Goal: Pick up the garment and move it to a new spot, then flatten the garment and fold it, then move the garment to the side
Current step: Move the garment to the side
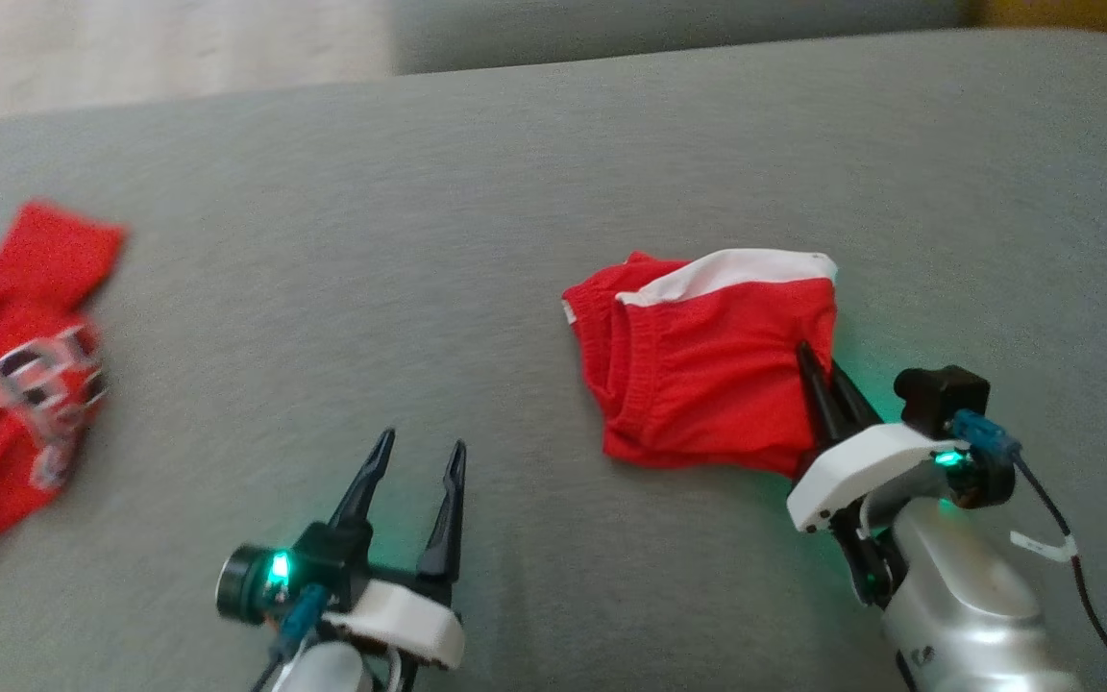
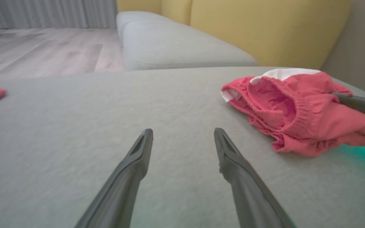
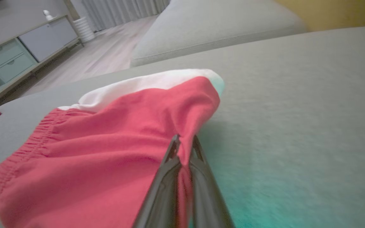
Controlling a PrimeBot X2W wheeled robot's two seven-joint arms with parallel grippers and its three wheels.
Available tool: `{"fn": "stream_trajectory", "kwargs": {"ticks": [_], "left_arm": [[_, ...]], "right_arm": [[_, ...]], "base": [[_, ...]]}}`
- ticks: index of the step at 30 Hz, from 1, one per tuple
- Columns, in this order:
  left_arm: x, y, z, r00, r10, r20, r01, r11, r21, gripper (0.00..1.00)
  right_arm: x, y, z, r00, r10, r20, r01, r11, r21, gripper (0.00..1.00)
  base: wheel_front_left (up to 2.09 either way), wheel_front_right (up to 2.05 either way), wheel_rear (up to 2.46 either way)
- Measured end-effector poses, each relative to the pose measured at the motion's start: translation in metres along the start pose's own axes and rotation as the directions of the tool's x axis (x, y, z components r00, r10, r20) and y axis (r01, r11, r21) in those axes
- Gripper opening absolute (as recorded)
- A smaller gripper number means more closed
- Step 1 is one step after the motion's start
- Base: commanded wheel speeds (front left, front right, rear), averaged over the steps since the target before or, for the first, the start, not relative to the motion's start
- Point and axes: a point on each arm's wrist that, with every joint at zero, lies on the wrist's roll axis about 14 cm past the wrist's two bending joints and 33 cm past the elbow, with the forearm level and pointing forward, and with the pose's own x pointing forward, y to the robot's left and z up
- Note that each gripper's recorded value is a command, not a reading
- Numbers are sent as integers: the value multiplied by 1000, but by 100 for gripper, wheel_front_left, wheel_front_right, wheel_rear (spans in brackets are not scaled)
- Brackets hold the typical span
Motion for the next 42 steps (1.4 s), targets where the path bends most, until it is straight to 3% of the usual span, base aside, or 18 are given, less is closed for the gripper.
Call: {"fn": "stream_trajectory", "kwargs": {"ticks": [6,15,20,25,30,35,42], "left_arm": [[36,-74,17,968,-247,38,246,969,31,100],[43,-166,7,853,-522,4,521,853,36,100],[44,-177,1,831,-556,-4,556,831,15,100],[47,-169,-9,836,-548,-29,548,836,7,100],[52,-157,-15,850,-526,-37,527,850,9,100],[63,-140,-18,870,-492,-35,493,870,17,100],[75,-119,-26,890,-454,-47,456,890,20,100]], "right_arm": [[-43,-48,5,989,-141,38,140,990,30,0],[-107,-100,-9,941,-337,39,332,937,107,0],[-112,-111,-14,928,-372,22,368,925,100,0],[-95,-120,-1,929,-369,33,368,929,32,0],[-63,-140,36,937,-343,64,349,927,-138,0],[-53,-197,68,906,-418,58,416,862,-289,0],[-53,-266,93,832,-555,16,518,766,-381,0]], "base": [[0,0,0],[0,0,0],[0,0,0],[0,0,0],[0,0,0],[0,0,0],[0,0,0]]}}
